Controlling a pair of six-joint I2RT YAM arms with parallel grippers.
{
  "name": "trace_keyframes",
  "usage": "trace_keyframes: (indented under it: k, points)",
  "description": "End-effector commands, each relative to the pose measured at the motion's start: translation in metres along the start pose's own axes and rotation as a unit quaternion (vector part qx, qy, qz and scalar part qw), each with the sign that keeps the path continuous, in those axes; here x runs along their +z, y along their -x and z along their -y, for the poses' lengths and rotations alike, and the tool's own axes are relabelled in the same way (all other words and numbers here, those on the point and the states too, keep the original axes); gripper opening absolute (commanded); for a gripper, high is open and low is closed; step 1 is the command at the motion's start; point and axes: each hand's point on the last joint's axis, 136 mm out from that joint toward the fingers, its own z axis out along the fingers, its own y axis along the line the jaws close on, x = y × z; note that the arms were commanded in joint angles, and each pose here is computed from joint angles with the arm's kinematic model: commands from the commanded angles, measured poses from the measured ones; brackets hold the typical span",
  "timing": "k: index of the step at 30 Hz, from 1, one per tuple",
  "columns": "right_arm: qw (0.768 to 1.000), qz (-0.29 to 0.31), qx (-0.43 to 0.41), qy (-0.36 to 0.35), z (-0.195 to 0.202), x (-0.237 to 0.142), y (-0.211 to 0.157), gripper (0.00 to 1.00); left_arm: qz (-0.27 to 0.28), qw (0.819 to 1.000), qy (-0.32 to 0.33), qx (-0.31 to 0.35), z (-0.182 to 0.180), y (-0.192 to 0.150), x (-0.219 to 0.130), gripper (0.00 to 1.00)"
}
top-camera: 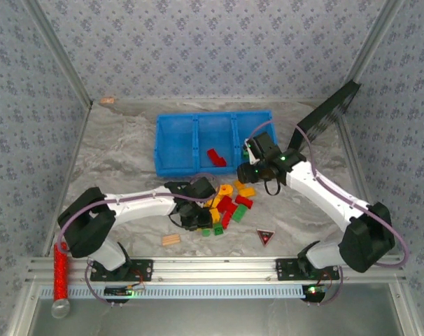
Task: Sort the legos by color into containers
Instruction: Pick up the lego from the middle-left of the table, then place the lego in the container.
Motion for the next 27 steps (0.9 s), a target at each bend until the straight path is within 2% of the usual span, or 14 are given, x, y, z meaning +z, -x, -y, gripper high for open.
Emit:
trace_keyframes:
  k: [1, 7, 12, 16, 20, 27]
  points:
    - [0.999, -0.018, 0.023, -0.016, 0.012, -0.005, -0.021, 0.50, 0.016, 0.999, 0.033, 0.001, -0.013, 0.003, -0.016, 0.25]
    - [0.998, -0.036, 0.058, -0.002, 0.013, -0.001, -0.049, 0.50, 0.041, 0.998, 0.012, 0.035, 0.015, 0.020, -0.052, 0.25]
    - [0.991, -0.038, 0.122, 0.027, 0.009, 0.001, -0.076, 0.51, 0.087, 0.992, -0.021, 0.091, 0.064, 0.056, -0.097, 0.25]
    - [0.979, -0.032, 0.195, 0.046, 0.006, 0.006, -0.090, 0.53, 0.127, 0.980, -0.038, 0.147, 0.106, 0.091, -0.121, 0.25]
    - [0.962, -0.004, 0.267, 0.048, 0.005, 0.010, -0.097, 0.55, 0.172, 0.964, -0.043, 0.201, 0.148, 0.133, -0.131, 0.25]
    - [0.940, 0.024, 0.340, 0.034, 0.007, 0.019, -0.106, 0.59, 0.218, 0.941, -0.049, 0.253, 0.208, 0.200, -0.118, 0.24]
